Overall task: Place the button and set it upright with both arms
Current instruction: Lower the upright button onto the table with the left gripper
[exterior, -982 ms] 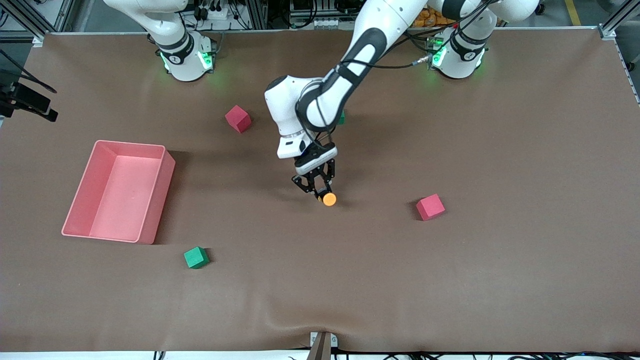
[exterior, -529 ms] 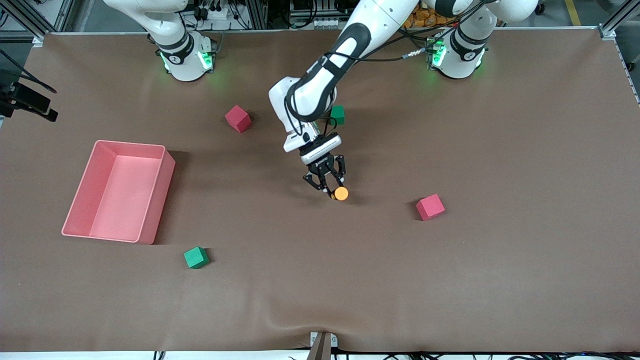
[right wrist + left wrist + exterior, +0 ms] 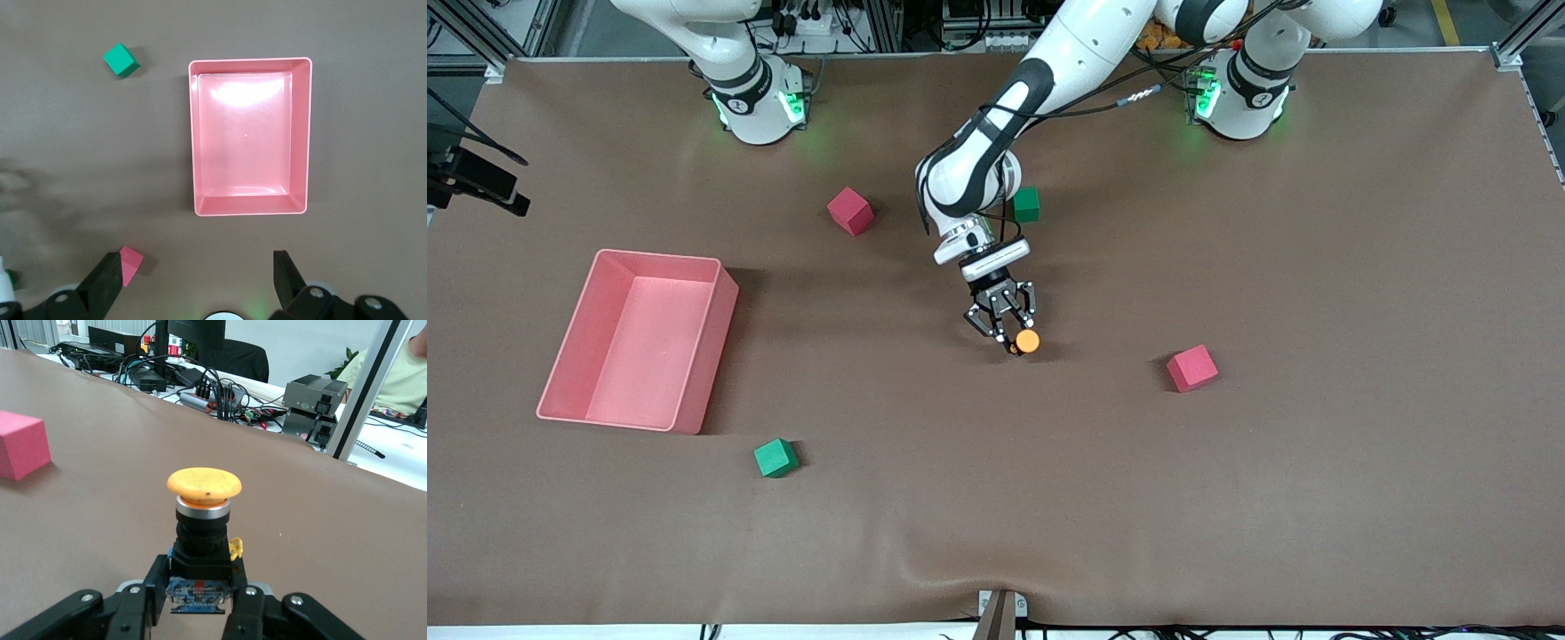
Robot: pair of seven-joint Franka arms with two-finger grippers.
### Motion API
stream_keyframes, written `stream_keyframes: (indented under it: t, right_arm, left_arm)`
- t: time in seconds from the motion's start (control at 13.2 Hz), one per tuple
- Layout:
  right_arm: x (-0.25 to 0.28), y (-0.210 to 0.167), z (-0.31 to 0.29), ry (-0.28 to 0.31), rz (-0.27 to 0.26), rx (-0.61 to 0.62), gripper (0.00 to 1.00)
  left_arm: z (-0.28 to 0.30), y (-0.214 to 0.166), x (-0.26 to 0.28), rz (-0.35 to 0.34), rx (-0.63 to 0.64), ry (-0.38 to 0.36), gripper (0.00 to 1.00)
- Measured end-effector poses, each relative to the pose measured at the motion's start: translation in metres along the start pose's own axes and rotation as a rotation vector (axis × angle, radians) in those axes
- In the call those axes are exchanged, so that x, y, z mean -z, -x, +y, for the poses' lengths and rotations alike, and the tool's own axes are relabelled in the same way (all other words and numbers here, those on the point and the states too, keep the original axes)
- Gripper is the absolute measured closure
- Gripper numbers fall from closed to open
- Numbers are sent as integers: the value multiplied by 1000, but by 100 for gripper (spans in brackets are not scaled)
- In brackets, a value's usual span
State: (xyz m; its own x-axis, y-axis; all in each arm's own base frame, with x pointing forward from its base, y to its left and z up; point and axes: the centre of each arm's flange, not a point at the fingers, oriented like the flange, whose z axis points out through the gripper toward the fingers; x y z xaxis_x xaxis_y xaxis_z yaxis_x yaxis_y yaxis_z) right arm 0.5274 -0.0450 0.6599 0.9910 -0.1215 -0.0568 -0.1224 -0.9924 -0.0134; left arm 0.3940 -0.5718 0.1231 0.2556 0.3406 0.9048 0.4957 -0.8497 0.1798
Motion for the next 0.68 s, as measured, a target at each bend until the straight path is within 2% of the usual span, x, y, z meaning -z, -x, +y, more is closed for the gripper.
stream_keyframes:
  t: [0.68]
  right_arm:
    - [0, 0, 0, 0, -2, 0, 0]
  left_arm:
    - [-11, 31, 4, 29, -3, 8, 59]
